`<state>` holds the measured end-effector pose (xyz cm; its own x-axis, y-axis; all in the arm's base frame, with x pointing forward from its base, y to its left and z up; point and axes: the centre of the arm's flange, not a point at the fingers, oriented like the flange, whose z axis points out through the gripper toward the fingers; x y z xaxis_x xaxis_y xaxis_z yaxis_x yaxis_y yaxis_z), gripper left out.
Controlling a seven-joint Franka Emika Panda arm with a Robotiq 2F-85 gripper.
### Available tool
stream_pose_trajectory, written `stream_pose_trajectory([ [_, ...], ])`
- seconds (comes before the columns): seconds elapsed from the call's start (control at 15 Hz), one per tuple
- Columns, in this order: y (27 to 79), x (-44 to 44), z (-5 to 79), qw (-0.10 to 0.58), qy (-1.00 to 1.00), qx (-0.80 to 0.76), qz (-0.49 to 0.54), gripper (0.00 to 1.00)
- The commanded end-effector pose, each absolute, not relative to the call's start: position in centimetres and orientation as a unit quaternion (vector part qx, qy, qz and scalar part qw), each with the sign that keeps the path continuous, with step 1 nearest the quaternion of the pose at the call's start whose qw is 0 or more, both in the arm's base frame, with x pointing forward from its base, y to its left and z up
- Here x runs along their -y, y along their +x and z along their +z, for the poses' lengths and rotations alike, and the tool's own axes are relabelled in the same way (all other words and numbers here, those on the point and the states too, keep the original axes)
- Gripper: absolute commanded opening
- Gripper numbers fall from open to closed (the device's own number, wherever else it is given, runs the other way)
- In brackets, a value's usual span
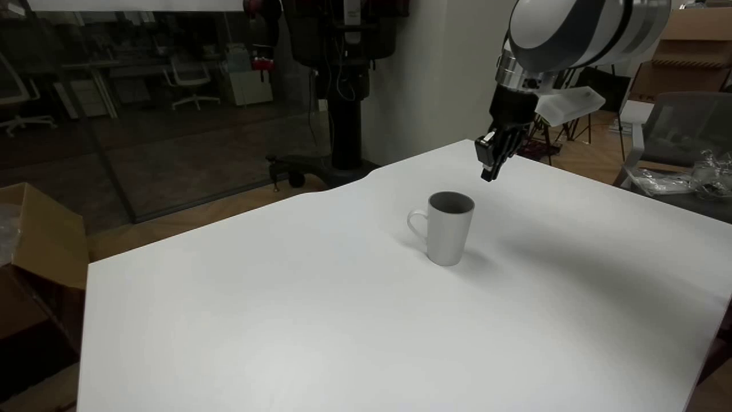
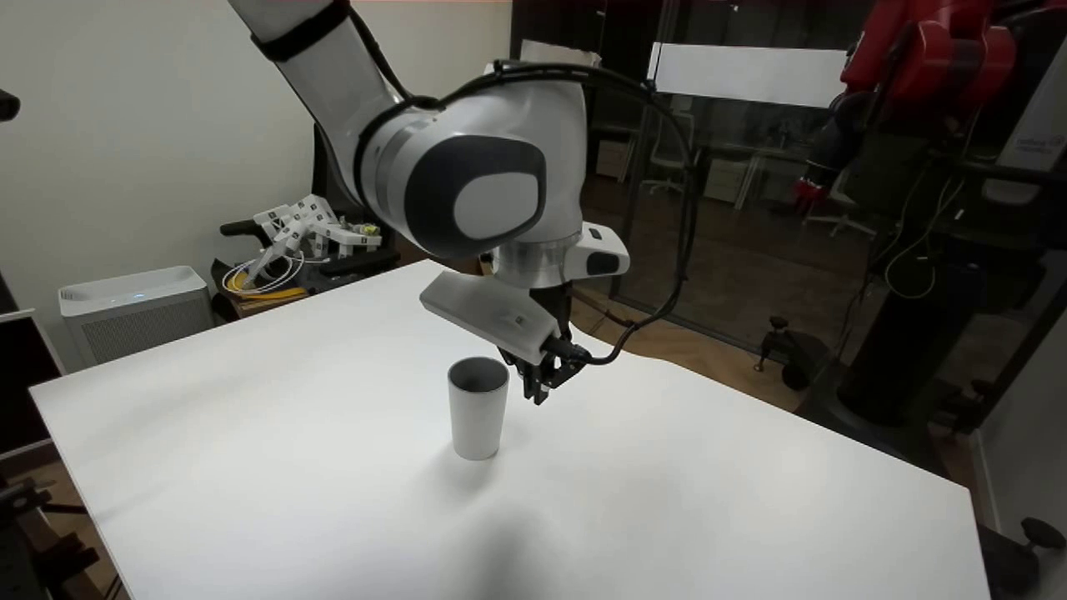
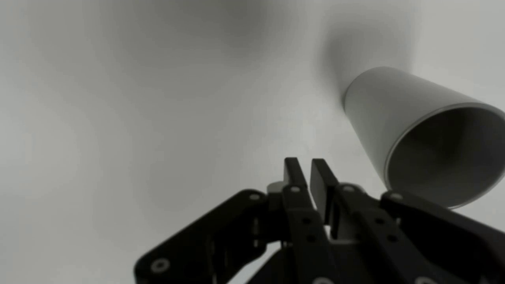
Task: Move the mug to the right side of the table
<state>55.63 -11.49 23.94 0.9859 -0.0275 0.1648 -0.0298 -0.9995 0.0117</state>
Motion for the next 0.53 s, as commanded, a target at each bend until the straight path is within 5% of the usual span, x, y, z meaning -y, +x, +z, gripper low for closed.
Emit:
stream_pose_trajectory([
  [0.0,55.79,11.43,23.58,0.005,0.997,0.015,0.081,0.44],
  [0.47,55.51,11.15,23.77,0.008,0.997,0.013,0.082,0.92],
])
